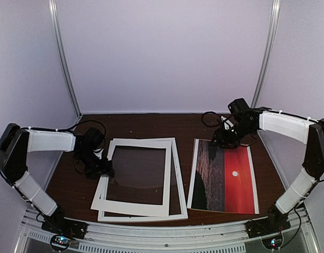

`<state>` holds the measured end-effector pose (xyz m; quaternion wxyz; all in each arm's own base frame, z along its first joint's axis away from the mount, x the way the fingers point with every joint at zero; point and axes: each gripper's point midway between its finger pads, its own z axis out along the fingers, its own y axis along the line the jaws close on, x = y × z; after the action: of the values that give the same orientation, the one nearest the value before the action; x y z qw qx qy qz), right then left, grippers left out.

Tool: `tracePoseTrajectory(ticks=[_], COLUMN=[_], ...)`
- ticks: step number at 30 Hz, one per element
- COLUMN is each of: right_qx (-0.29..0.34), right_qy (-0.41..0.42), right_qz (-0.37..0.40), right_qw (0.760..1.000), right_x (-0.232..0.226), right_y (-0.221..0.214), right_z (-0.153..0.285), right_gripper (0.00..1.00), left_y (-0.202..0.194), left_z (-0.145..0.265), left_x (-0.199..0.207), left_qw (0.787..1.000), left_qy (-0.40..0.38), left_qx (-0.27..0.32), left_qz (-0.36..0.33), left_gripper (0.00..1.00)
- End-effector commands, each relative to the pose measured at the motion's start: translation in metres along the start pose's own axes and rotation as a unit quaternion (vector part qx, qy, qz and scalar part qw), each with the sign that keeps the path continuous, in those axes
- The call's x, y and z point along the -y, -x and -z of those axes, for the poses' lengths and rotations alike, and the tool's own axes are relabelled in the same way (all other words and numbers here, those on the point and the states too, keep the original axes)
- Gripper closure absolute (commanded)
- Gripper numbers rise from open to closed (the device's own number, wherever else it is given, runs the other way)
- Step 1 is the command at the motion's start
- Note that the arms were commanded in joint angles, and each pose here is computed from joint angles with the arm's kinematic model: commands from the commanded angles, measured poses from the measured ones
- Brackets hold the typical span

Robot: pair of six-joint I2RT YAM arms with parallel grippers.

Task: Put the photo into the frame
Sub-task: Adjust the mat board under the glass panel.

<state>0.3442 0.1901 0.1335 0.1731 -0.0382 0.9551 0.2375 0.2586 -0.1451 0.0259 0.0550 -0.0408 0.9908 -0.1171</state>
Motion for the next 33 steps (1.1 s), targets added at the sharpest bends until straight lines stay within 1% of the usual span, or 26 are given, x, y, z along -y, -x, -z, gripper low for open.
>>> tracePoseTrajectory(ticks=[1,8,22,33], right_qx=[0.012,0.008,-0.003,-0.007], right_qy=[-0.005,-0.005,-0.009,-0.007], right_qz=[0.005,0.007,0.009,0.014], right_qw=[1.000,1.000,1.000,1.000], right_x=[-0.005,-0.008,-0.008,-0.011], right_y=[0.008,0.007,0.001,-0.001], right_z=[-0.002,-0.006,-0.017,-0.020], right_gripper=[0.44,0.44,0.44,0.44], left_y=[-0.003,-0.015,-0.026,-0.027], left_z=[-0.002,0.003,0.015,0.008], left_x=[0.012,0.007,0.011,0.019], left_qw=[0.999,0.998,0.996,0.994], left_qy=[-0.052,-0.055,-0.081,-0.104], left_qx=[-0.005,-0.006,-0.001,-0.009], left_qz=[0.008,0.018,0.033,0.038], left_gripper=[0.25,0.31,0.55,0.64])
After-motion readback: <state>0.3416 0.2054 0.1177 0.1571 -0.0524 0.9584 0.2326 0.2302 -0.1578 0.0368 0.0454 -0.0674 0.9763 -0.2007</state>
